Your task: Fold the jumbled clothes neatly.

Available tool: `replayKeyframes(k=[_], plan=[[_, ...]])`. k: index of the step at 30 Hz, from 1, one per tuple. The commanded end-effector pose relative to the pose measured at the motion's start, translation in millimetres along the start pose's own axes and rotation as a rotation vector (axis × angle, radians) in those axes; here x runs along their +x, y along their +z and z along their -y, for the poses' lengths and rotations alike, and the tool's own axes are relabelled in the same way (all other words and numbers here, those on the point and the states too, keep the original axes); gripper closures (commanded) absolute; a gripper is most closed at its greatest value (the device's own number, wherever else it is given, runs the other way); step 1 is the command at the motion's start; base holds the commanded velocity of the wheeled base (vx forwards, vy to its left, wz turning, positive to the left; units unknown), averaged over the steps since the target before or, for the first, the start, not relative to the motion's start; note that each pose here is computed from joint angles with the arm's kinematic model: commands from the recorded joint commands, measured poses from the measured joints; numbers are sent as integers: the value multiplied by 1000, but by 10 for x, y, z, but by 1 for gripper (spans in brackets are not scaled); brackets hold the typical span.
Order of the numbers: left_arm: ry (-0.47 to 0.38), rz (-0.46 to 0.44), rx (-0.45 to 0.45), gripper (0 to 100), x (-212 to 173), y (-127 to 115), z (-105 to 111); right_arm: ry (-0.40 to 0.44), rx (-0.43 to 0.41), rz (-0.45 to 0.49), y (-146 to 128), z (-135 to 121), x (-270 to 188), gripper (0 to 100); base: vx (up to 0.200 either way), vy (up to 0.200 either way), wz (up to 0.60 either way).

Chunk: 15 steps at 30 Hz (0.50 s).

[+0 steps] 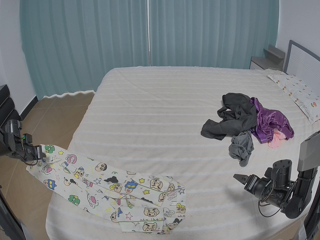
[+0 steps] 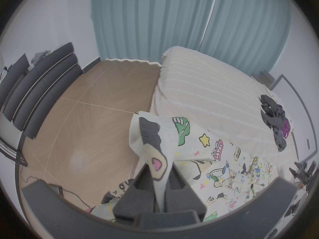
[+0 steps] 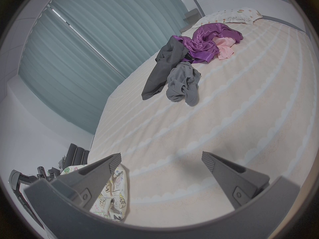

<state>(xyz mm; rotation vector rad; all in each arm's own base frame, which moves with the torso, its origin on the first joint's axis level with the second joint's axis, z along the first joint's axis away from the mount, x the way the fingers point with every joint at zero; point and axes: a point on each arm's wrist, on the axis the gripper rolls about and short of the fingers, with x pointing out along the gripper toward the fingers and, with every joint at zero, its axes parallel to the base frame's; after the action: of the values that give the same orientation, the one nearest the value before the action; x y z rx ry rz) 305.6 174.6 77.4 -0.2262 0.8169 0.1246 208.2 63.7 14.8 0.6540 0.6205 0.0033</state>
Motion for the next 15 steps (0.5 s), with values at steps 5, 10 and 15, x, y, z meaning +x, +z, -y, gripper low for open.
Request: replayKeyframes(k=[5, 10, 15], plan=[[-23, 10, 43, 100, -191, 41, 253, -13, -1, -14, -25, 26, -28, 0, 0, 0, 0], [-37, -18, 136, 100, -345, -102, 808, -13, -1, -14, -25, 26, -28, 0, 0, 0, 0], [-109, -14, 175, 100, -551, -253, 1341, -10, -4, -14, -27, 19, -30, 0, 0, 0, 0]])
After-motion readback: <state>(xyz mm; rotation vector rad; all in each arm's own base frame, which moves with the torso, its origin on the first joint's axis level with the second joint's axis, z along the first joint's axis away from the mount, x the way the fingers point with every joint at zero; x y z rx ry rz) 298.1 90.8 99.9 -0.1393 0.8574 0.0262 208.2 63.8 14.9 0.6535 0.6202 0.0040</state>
